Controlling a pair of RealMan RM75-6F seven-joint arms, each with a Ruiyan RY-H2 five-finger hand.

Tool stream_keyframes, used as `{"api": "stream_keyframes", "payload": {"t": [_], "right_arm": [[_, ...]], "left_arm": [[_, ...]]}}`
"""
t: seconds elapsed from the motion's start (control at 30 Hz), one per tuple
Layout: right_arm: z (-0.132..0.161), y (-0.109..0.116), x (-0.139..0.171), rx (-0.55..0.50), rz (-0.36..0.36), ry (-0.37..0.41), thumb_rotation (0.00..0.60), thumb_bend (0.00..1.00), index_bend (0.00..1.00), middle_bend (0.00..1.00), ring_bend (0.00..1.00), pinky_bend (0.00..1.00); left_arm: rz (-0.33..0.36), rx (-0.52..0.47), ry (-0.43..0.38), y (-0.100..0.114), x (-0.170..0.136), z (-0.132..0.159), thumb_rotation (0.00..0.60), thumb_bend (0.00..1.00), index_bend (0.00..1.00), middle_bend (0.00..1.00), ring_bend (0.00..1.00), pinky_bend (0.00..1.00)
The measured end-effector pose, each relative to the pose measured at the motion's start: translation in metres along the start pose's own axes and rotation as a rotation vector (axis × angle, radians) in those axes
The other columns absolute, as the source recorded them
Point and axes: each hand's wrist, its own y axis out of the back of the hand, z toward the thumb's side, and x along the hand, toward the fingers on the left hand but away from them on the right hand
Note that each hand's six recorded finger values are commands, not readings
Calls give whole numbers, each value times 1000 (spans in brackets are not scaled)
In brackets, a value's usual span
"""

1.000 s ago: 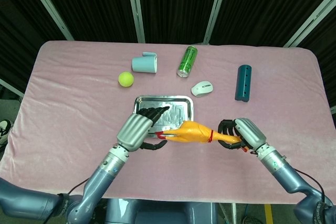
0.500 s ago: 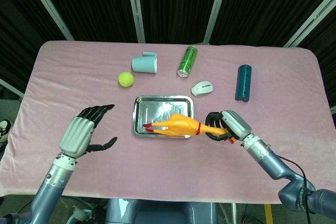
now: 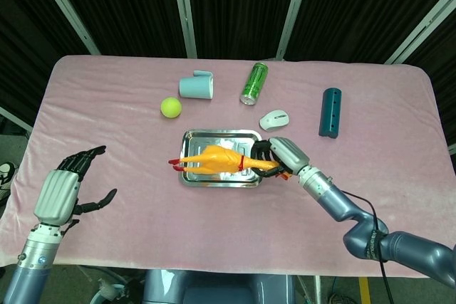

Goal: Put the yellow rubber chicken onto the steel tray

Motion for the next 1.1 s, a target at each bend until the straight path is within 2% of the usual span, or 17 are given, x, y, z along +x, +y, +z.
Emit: {"api": "stream_keyframes", "payload": {"t": [0.17,0.37,0.5,0.53,0.63,0.73,0.77,0.83,0.9,1.0,1.1], "right_arm": [[-2,-7,-21,38,2,-23,600,805,876,690,699,837],[-5,-17,-40,71,3,-56,600,805,875,690,698,837],[-11,-20,-48,100,3,-83,600,804,842,688,643,790],[-13,-21,-49,107,3,-88,600,804,813,680,621,765],[-20,-21,-50,133,4,-107,600,805,623,596,509,632],[-24,-24,-49,160,21,-118,600,803,407,458,360,466],[-25,-25,-48,166,27,-120,600,793,364,425,323,426],[-25,-26,-47,177,40,-120,600,735,267,344,230,326],[-24,-27,-46,190,56,-120,600,633,171,257,130,218],[-24,-28,-45,209,72,-123,600,520,51,174,38,122],[-24,-29,-44,218,80,-127,600,436,5,139,3,87]], "left_arm": [[7,-20,33,1,2,-8,468,220,133,205,198,243],[-22,-22,49,-6,4,-12,469,220,125,194,198,243],[-37,-20,59,-10,5,-14,471,220,121,188,198,243],[-40,-20,61,-10,5,-14,471,220,120,187,198,243],[-46,-20,69,-12,6,-15,469,220,119,184,198,244],[-51,-20,72,-13,7,-16,469,220,117,180,198,244],[-51,-20,72,-13,7,-16,469,220,116,179,198,243],[-52,-21,72,-14,8,-15,469,220,114,178,198,243],[-51,-21,72,-13,9,-15,469,220,112,177,198,243],[-50,-21,71,-13,9,-14,468,220,110,176,198,243],[-51,-21,75,-13,8,-15,468,220,110,173,198,243]]}}
